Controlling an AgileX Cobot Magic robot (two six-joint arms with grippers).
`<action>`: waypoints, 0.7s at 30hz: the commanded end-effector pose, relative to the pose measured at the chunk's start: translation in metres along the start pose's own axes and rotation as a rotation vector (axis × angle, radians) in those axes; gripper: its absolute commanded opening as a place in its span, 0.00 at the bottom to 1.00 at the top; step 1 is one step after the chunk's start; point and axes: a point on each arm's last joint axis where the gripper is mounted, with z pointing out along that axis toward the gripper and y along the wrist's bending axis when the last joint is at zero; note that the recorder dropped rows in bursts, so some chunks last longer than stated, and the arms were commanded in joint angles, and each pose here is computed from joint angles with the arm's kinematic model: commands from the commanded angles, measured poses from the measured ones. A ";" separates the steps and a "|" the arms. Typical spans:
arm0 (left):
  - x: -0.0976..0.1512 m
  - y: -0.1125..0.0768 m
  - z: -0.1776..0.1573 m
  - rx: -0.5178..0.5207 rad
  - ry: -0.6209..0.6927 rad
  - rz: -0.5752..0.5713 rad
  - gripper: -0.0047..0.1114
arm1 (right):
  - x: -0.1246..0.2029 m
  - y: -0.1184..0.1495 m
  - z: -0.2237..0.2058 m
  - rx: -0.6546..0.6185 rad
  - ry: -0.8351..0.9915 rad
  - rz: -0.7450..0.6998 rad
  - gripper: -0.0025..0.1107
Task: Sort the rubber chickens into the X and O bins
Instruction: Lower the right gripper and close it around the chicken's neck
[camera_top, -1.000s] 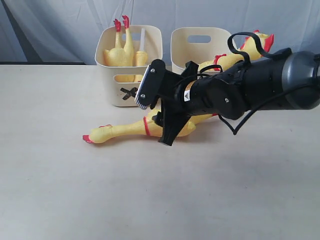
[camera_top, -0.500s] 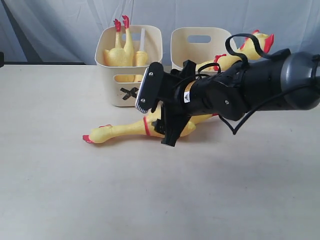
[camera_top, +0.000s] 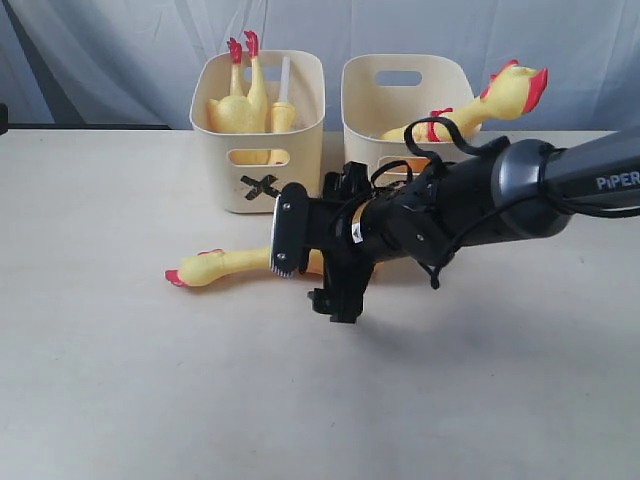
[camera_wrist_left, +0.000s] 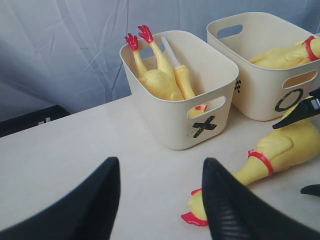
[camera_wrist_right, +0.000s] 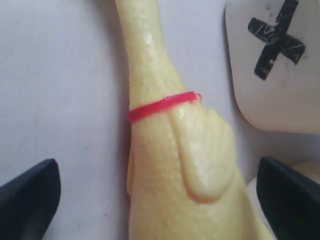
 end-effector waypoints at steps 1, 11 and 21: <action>0.000 0.000 0.000 0.003 -0.002 -0.014 0.46 | -0.007 -0.009 0.006 0.023 -0.016 -0.042 0.94; 0.000 0.000 0.000 0.003 -0.002 -0.014 0.46 | -0.007 -0.017 0.007 0.020 0.022 -0.128 0.94; 0.000 0.000 0.000 0.003 -0.002 -0.014 0.46 | -0.003 -0.016 0.023 -0.004 0.052 -0.148 0.94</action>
